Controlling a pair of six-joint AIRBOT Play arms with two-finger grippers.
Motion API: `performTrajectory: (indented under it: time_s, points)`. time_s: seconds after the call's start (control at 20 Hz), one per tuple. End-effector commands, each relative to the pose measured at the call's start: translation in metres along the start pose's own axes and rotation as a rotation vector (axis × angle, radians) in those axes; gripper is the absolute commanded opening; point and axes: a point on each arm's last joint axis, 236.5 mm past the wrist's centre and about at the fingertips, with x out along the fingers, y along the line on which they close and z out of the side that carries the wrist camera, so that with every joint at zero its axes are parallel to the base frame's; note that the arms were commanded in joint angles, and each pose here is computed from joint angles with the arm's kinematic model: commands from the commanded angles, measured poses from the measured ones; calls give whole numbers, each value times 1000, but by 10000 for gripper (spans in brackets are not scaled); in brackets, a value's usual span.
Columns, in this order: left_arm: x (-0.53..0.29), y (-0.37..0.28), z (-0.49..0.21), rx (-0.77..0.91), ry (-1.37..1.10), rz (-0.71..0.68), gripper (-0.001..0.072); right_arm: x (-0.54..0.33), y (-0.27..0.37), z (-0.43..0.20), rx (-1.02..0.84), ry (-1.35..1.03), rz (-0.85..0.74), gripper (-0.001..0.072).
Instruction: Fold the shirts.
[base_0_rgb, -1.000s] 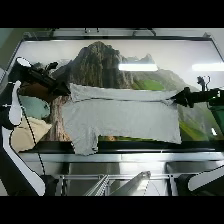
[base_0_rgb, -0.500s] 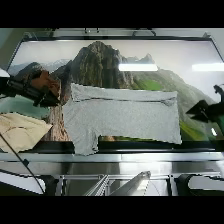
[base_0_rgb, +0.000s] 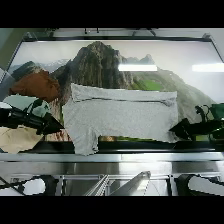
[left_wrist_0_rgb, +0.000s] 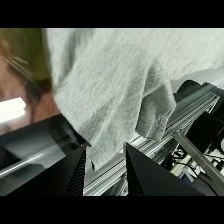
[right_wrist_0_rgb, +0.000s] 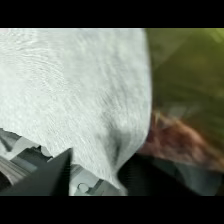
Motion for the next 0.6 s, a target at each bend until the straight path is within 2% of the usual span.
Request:
performTrajectory:
  time_s: [0.0,0.25,0.55]
  points:
    - [27,10,-22,-33,0,21,254,17,7,8,-47,-41,8,22]
    - [68,10,-34,27,43,97,273,14,13,10,-37,-55,31,15]
    - [81,1,-44,88,98,122,274,15,14,10,-36,-56,34,15]
